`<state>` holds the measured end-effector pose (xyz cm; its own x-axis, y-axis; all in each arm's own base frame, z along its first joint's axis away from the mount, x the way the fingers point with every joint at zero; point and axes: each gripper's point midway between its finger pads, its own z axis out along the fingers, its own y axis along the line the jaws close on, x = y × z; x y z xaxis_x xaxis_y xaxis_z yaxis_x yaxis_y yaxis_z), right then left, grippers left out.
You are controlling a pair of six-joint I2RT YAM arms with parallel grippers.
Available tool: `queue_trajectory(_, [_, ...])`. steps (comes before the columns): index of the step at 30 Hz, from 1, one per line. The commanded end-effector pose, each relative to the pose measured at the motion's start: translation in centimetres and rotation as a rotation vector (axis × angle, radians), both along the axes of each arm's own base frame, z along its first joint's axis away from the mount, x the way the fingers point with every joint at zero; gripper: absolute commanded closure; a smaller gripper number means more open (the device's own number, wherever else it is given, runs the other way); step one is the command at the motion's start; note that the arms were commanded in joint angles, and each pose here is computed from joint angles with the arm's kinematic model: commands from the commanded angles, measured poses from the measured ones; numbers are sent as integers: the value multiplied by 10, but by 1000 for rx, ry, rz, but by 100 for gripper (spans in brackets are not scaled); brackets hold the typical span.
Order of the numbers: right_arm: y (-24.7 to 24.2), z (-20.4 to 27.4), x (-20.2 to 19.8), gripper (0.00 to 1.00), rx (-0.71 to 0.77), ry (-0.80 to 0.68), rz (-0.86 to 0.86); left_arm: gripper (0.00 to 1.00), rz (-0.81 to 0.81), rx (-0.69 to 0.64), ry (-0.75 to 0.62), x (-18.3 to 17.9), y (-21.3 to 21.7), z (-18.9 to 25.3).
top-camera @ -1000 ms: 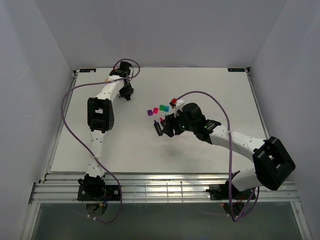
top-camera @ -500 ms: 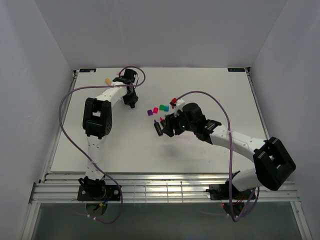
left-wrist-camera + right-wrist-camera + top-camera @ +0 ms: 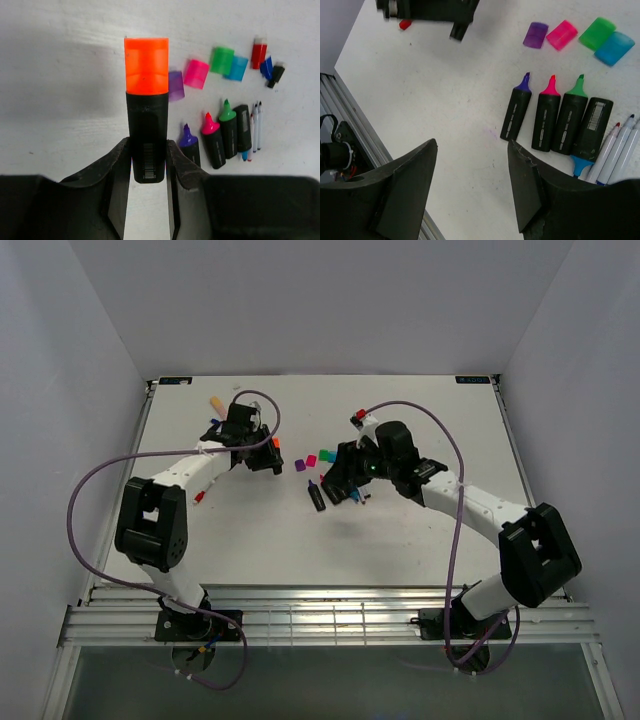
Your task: Open the pen caps
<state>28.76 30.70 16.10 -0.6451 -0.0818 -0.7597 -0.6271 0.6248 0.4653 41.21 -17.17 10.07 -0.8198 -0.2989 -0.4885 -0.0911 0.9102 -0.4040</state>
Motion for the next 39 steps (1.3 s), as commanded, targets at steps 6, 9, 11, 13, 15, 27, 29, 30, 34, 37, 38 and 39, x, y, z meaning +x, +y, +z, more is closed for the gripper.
queue_trajectory(6, [44,21,32,36,154,133,64,100,-197,-216,-134,-63,-44,21])
queue_trajectory(9, [57,15,35,37,210,198,72,100,-212,-230,-163,-79,-48,26])
queue_trajectory(11, [63,11,35,37,229,236,79,100,-217,-235,-165,-88,-48,24])
queue_trajectory(13, [68,2,38,37,224,256,78,100,-222,-245,-183,-92,-49,29])
queue_trajectory(15, [70,-7,40,38,212,275,65,100,-225,-245,-187,-96,-49,30])
queue_trajectory(27, [76,-4,46,39,264,272,58,100,-251,-240,-175,-106,-57,21])
queue_trajectory(29, [79,-1,50,39,271,270,58,100,-254,-242,-176,-107,-59,22])
queue_trajectory(30, [80,-6,51,39,266,280,56,100,-255,-243,-178,-108,-59,23])
queue_trajectory(34, [86,-8,58,40,274,293,52,100,-263,-241,-179,-111,-61,23])
queue_trajectory(37, [90,-7,61,40,289,299,49,100,-263,-238,-178,-113,-61,21])
queue_trajectory(38, [92,-6,62,41,291,300,49,100,-265,-239,-174,-114,-62,20])
queue_trajectory(39, [94,-7,63,42,291,302,50,100,-265,-240,-175,-115,-62,21])
